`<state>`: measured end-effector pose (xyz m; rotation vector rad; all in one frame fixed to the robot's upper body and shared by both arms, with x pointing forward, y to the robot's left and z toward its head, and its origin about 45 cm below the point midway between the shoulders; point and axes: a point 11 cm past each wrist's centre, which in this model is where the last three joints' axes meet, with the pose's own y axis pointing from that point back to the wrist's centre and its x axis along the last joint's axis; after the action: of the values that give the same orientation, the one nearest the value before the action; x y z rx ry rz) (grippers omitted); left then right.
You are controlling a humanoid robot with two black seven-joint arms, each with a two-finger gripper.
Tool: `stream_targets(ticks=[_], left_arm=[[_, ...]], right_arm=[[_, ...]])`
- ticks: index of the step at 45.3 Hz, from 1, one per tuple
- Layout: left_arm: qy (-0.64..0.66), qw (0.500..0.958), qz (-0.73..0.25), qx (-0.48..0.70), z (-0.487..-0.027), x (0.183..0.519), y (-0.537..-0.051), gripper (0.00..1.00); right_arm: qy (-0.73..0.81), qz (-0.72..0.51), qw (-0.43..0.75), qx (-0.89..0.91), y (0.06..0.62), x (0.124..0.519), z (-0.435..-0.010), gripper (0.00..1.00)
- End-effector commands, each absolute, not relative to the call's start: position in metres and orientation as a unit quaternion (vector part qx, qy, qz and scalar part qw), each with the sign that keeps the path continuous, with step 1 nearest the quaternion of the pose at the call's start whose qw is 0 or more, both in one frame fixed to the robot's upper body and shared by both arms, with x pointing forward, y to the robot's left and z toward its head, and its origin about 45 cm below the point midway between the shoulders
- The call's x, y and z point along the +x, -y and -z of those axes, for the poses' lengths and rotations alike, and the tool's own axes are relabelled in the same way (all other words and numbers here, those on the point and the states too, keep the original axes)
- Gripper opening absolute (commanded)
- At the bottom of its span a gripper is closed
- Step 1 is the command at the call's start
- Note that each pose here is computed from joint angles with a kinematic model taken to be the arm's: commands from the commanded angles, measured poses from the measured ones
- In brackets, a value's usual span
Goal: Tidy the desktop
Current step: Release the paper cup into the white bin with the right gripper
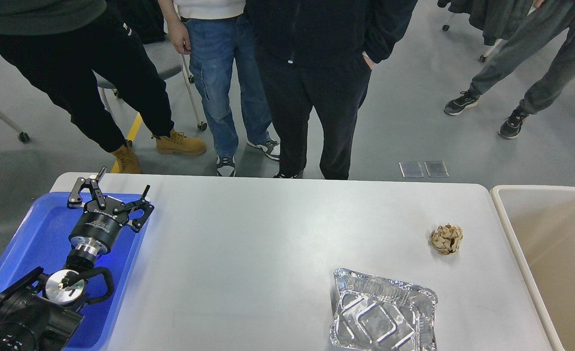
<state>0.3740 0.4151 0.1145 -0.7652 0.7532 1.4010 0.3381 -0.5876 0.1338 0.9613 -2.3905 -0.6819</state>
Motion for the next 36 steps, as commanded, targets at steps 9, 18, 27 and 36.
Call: stream_targets(ticks=[9, 18, 27, 36], left_arm=[[-0.329, 0.636, -0.613, -0.335, -0.115, 0.375, -0.415, 1.00], [-0.330, 0.635, -0.613, -0.335, -0.114, 0.374, -0.415, 1.00], [-0.330, 0.635, -0.613, -0.335, -0.114, 0.374, -0.415, 1.00], [-0.330, 0.635, -0.613, -0.335, -0.114, 0.374, -0.415, 1.00]], right_arm=[[0.867, 0.270, 0.251, 0.336, 0.592, 0.309, -0.108, 0.27], [0.865, 0.275, 0.259, 0.329, 0.594, 0.299, -0.100, 0.69], [0.865, 0.271, 0.266, 0.328, 0.596, 0.297, -0.100, 1.00], [0.865, 0.255, 0.253, 0.351, 0.598, 0.317, -0.123, 1.00]])
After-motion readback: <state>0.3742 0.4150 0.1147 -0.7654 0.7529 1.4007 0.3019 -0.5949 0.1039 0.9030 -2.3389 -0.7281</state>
